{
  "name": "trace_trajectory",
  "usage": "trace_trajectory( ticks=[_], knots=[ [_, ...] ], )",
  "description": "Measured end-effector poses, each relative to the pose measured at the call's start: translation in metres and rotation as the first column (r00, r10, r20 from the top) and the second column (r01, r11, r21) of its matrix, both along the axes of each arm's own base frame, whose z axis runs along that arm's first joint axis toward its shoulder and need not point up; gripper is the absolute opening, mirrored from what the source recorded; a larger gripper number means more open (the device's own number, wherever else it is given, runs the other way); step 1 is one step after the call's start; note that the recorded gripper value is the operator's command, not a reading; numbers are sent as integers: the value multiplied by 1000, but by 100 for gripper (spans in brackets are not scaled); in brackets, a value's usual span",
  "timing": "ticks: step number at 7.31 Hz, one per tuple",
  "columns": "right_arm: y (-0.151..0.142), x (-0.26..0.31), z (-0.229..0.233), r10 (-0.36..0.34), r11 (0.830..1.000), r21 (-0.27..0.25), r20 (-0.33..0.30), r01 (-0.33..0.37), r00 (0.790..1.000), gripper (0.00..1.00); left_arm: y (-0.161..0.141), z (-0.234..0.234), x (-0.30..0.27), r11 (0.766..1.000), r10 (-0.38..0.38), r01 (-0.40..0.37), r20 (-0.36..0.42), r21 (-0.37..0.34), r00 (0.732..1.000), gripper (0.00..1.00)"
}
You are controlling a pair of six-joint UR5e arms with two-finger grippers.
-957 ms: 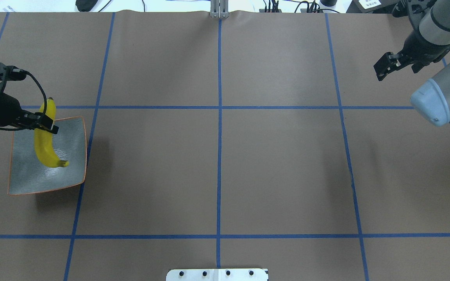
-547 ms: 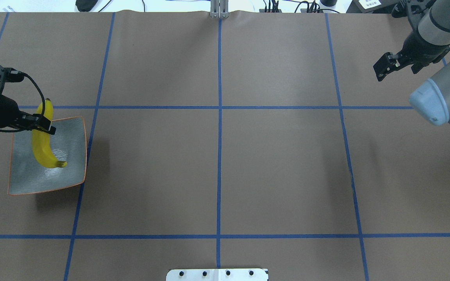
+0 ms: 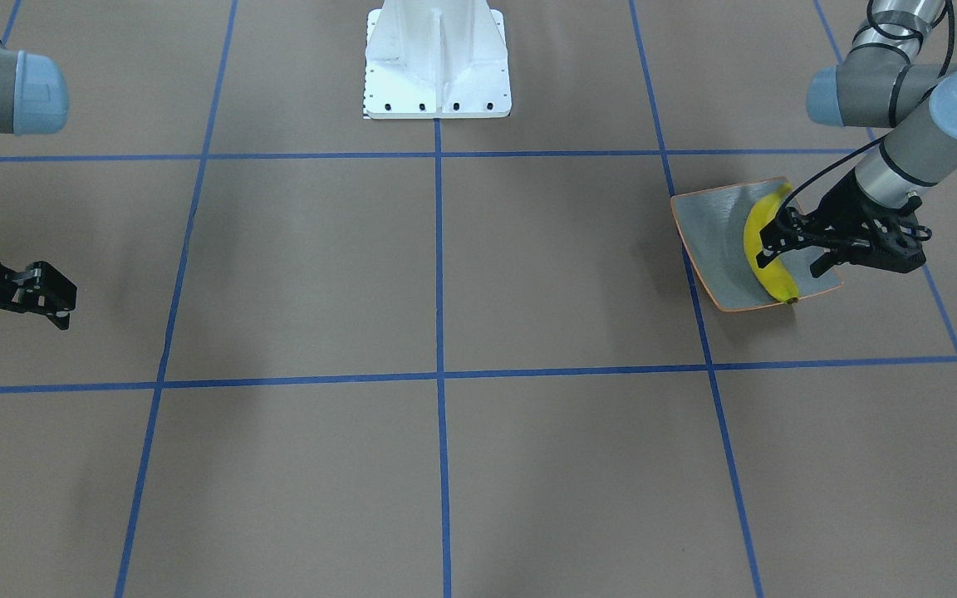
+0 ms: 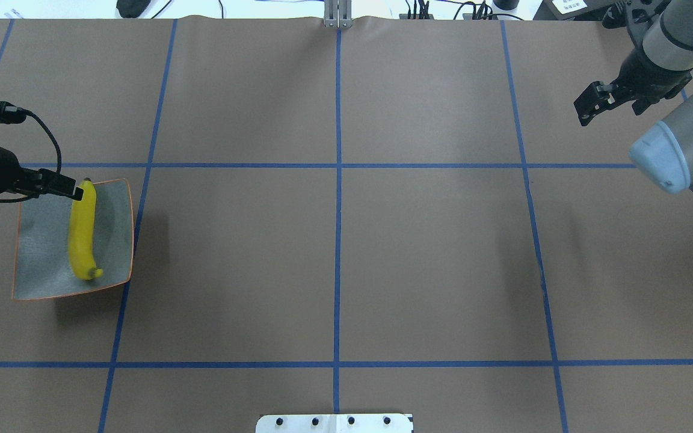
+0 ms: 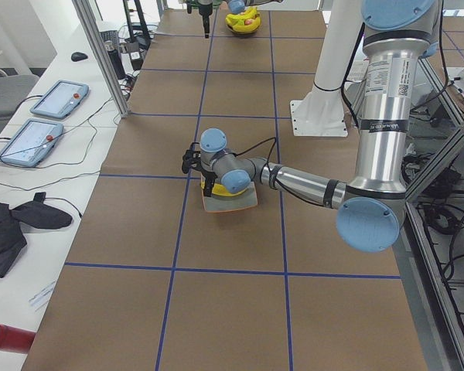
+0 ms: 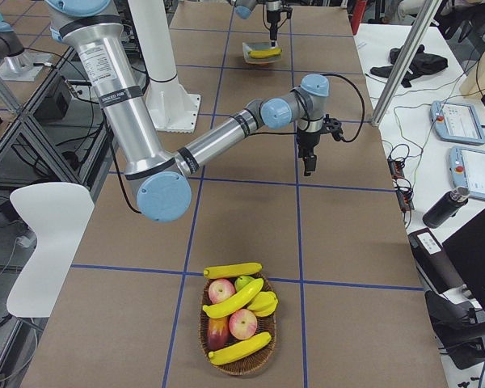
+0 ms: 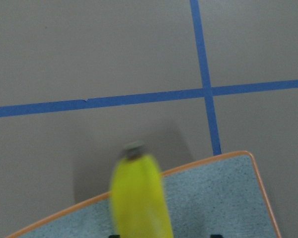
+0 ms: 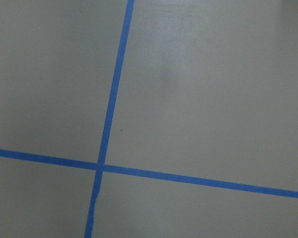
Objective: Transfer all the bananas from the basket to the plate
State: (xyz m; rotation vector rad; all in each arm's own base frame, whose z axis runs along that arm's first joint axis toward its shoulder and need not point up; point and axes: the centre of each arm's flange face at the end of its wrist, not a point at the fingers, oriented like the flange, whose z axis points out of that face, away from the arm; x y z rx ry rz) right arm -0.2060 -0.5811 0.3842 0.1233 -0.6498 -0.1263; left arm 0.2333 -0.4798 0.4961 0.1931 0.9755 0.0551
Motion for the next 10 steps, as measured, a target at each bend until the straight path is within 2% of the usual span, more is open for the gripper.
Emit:
trace_trajectory(
  ticks=[2,4,6,7,8,10],
  knots=[
    [1,1,1,-5,1000,-1,3,5,1000,99,-5,-14,-18,1000,-22,22,-25,11,999,100],
    [4,14,19,-38,999,10,-12,39,999,99,-17,-20,-56,999,-48,48,-73,-14,996,100],
    [10,70,69,-109,993,40,-59,111,992,99,-27,-26,-72,998,-65,64,-95,-21,993,100],
    [19,109,101,-133,990,40,-77,136,988,99,-33,-29,-71,998,-68,67,-98,-16,993,100],
    [35,147,134,-144,989,15,-57,145,988,99,-38,-34,-68,998,-68,67,-101,-8,993,100],
    [84,184,193,-139,986,-82,39,142,989,99,-47,-41,-63,998,-67,67,-105,2,992,100]
  ],
)
